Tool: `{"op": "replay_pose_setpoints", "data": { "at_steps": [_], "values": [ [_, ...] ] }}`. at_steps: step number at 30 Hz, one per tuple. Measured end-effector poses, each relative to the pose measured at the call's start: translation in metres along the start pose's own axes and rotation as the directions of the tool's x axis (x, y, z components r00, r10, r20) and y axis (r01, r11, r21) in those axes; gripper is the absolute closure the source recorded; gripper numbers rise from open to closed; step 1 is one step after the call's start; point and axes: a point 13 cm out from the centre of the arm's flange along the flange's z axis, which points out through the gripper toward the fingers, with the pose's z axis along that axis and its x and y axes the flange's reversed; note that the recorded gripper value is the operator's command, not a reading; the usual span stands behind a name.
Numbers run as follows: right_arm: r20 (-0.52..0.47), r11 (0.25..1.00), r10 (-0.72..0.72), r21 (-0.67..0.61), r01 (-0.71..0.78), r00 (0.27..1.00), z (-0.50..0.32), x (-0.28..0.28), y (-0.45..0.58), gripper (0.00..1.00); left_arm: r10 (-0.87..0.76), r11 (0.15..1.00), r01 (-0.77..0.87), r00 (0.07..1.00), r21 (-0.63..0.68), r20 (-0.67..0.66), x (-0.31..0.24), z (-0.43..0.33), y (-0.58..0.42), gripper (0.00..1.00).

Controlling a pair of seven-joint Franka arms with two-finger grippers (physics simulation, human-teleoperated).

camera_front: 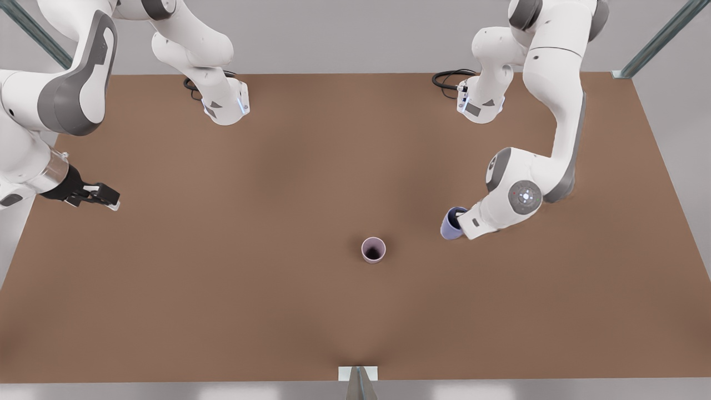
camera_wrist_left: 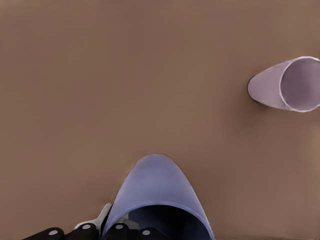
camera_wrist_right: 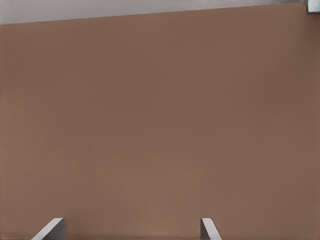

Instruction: Stack the cups, with the pink cup at the bottom and the purple cup at the top

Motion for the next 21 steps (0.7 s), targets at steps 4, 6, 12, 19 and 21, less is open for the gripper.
{"op": "replay_pose_setpoints", "data": {
  "at_steps": [4,6,12,19,21],
  "values": [
    [-0.003,1.000,-0.018,0.000,0.018,1.000,0.002,0.000,0.001,0.00,-0.014,0.997,0.010,0.998,0.079,0.055,-0.050,-0.018,-0.104,0.79],
    [-0.003,1.000,-0.025,0.000,0.025,1.000,0.002,-0.001,0.001,0.00,-0.061,0.993,0.054,0.996,0.109,0.063,-0.071,-0.014,-0.133,0.79],
    [-0.003,0.999,-0.045,-0.001,0.045,0.999,0.002,0.000,0.003,0.00,-0.247,0.959,0.234,0.967,0.158,0.065,-0.101,0.003,-0.159,0.79],
    [-0.004,0.998,-0.060,0.000,0.060,0.998,0.003,-0.001,0.004,0.00,-0.411,0.899,0.398,0.911,0.182,0.038,-0.106,0.013,-0.170,0.79],
    [-0.007,0.998,-0.063,0.000,0.063,0.998,0.005,-0.001,0.004,0.00,-0.444,0.883,0.433,0.896,0.179,0.020,-0.104,0.017,-0.173,0.79]
  ]
}}
